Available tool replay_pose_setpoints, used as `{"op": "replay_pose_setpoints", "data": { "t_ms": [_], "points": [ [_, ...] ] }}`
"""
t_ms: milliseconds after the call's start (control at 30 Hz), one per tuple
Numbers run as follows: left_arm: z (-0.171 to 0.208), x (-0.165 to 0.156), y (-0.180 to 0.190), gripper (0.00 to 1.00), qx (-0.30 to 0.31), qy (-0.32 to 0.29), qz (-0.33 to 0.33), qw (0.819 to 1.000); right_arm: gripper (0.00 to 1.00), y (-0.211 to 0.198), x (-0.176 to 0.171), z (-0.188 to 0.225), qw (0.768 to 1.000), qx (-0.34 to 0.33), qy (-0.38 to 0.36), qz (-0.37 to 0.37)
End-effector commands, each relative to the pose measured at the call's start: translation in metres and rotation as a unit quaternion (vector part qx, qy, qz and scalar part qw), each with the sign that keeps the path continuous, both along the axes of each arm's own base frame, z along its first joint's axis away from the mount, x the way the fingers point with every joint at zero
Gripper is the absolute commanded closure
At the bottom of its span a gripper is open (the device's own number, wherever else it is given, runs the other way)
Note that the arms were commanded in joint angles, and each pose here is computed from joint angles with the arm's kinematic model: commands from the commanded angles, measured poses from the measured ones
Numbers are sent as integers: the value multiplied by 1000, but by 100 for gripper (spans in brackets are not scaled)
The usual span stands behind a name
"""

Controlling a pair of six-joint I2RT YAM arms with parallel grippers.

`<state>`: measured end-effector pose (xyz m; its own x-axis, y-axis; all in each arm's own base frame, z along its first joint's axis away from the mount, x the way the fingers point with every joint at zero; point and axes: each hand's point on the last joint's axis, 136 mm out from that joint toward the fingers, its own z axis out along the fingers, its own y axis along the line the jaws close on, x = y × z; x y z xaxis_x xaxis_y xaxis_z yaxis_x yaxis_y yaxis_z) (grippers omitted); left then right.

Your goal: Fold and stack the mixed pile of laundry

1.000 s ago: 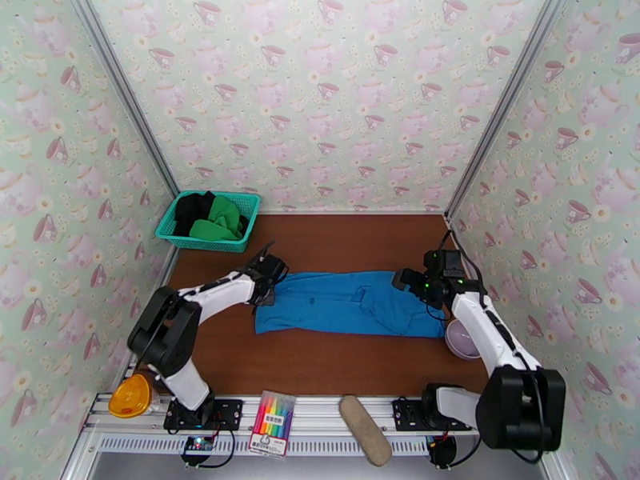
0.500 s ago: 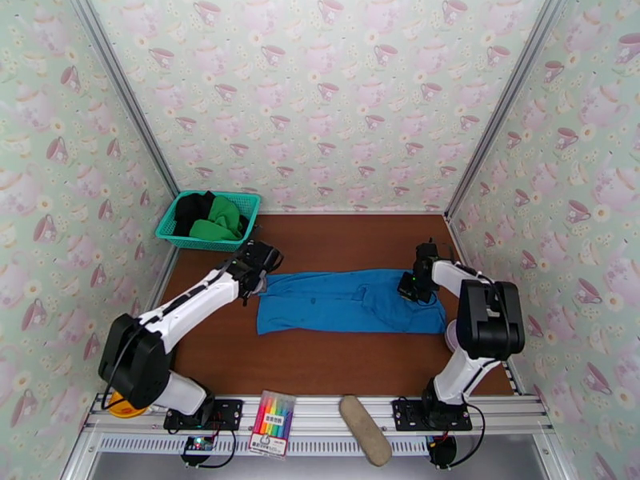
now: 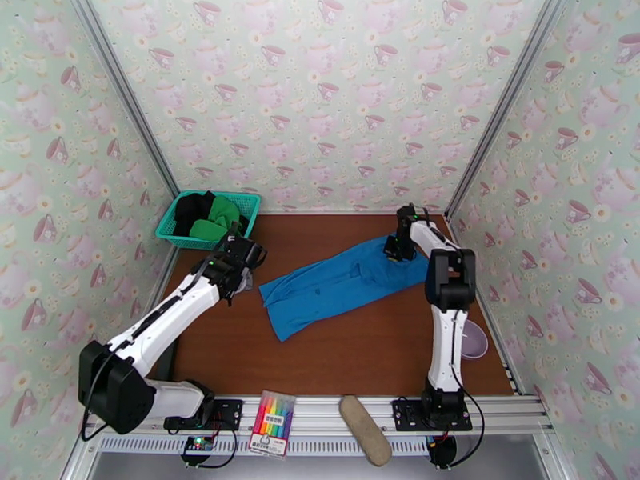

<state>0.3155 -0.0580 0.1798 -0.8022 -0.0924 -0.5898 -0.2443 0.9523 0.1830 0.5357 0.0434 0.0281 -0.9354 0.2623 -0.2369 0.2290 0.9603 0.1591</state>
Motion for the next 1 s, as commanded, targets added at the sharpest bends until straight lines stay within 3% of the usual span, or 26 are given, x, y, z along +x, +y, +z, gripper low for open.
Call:
{"op": "replay_pose_setpoints", "data": {
  "t_ms": [0, 200, 367, 533, 700, 867, 967],
  "points": [
    [-18, -16, -5, 36, -27, 36, -3, 999, 100, 21, 13, -11, 999, -1, 18, 51],
    [-35, -21, -17, 34, -61, 61, -11, 996, 94, 49, 67, 23, 990, 59, -92, 88],
    [-51, -9, -33, 27, -88, 80, -23, 993, 83, 61, 37, 86, 974, -17, -150, 169],
    [-88, 12, -46, 26, -122, 116, -15, 986, 59, 95, -48, 167, 926, -107, -245, 266],
    [-114, 40, -49, 27, -139, 117, 4, 983, 47, 157, -158, 194, 880, -105, -283, 366],
    [-122, 57, -53, 27, -164, 97, 15, 982, 42, 220, -252, 175, 833, -78, -272, 475],
    [-133, 62, -57, 28, -167, 110, 10, 980, 35, 248, -287, 145, 810, -92, -235, 530]
  ]
}}
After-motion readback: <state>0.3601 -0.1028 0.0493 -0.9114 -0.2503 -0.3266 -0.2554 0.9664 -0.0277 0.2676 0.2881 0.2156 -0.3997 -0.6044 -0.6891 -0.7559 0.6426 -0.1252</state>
